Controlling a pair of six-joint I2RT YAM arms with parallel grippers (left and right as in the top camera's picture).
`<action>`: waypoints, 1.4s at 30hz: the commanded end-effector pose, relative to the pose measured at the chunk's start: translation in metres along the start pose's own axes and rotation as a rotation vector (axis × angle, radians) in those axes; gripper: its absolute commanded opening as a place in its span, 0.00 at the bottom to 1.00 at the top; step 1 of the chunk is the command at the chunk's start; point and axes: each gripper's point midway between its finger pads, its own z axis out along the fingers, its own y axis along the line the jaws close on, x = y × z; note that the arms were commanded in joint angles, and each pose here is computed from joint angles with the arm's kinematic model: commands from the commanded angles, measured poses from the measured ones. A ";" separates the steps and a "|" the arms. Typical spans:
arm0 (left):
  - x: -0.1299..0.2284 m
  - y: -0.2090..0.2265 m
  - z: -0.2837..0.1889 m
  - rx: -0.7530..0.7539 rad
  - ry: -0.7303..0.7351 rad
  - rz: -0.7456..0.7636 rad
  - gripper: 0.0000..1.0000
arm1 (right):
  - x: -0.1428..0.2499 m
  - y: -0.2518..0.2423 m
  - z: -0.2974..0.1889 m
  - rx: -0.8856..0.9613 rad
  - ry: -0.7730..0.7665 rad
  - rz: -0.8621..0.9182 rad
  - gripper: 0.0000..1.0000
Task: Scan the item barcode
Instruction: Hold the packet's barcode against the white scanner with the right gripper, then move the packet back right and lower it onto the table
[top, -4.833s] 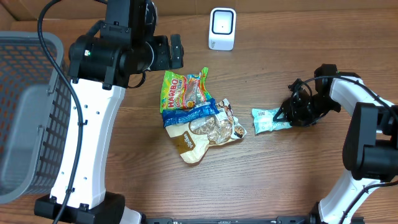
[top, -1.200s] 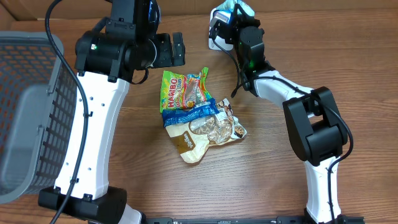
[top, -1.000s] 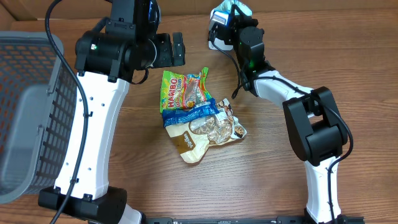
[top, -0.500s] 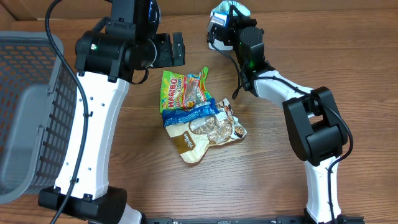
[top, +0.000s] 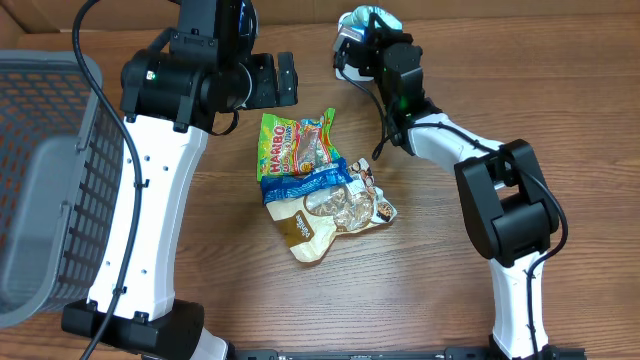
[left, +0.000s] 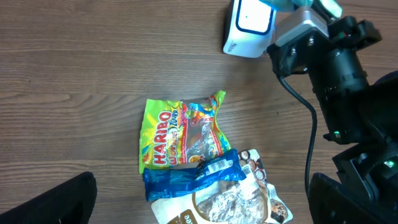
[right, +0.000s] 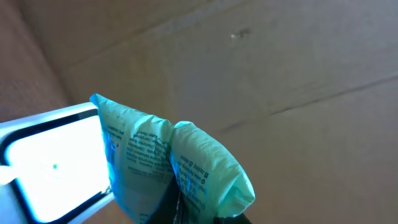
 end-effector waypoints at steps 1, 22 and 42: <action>-0.005 0.000 -0.001 -0.007 -0.014 0.018 1.00 | -0.039 -0.038 -0.017 0.013 -0.046 0.063 0.04; -0.005 0.000 -0.001 -0.007 -0.014 0.018 1.00 | -0.035 -0.080 -0.265 -0.544 0.546 1.216 0.04; -0.005 0.000 -0.001 -0.007 -0.014 0.018 1.00 | 0.181 0.060 -0.332 -0.611 1.210 1.733 0.04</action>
